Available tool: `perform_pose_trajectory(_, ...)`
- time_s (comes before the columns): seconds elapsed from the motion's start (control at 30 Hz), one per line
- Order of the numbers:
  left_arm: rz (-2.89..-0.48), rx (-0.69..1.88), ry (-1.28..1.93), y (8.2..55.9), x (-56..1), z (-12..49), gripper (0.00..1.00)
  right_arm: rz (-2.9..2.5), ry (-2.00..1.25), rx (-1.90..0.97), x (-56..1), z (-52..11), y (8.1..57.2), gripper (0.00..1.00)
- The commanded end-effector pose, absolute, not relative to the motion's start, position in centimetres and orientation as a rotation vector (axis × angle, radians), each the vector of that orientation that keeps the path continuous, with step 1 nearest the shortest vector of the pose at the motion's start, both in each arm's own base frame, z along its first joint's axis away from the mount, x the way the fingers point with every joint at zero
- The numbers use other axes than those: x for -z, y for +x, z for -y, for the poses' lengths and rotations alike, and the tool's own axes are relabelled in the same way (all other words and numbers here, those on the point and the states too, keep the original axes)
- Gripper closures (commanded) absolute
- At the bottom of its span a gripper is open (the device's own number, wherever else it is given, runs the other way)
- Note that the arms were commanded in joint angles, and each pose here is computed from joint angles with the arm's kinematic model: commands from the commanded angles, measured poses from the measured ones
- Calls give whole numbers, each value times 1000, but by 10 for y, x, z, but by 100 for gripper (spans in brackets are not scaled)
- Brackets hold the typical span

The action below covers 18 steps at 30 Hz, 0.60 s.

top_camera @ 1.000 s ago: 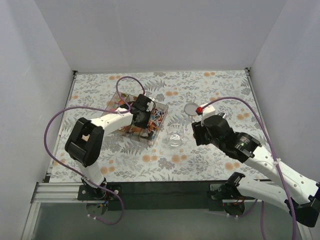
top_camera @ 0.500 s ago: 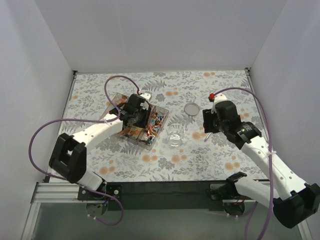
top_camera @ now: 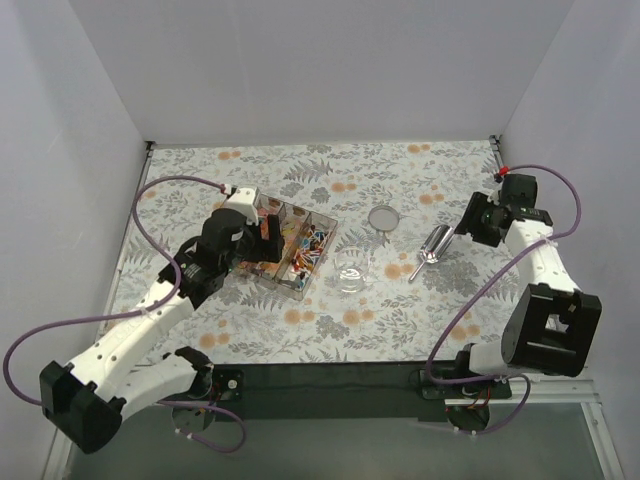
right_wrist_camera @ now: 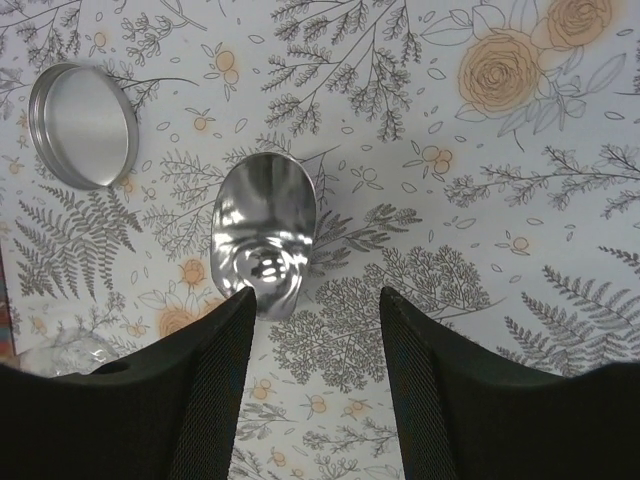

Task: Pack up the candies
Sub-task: Move the storage box to the center of the board, then pick up the spatula from the center of the board.

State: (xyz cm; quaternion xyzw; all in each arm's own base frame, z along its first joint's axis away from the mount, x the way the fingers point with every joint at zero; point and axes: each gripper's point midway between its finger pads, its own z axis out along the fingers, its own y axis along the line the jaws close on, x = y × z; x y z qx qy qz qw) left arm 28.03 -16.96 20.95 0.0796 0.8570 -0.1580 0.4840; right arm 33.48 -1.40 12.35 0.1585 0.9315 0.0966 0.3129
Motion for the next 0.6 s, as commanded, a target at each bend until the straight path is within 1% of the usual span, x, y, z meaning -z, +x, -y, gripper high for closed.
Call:
perform_pose_trajectory(0.0,-2054,370,154,273,-201,159,19,-2378,367,-379,-147,4,365,41)
perform_pose_trajectory(0.03,-2064,359,153,270,-190,155,19,-2394,363,-401,-141,2,366,41)
perform_pose_trajectory(0.17,-2036,369,144,263,-183,150,19,-2431,335,-427,-129,-2,364,43)
perform_pose_trajectory(0.57,-2058,402,148,264,-183,157,20,-2521,357,-448,-81,-1,369,47)
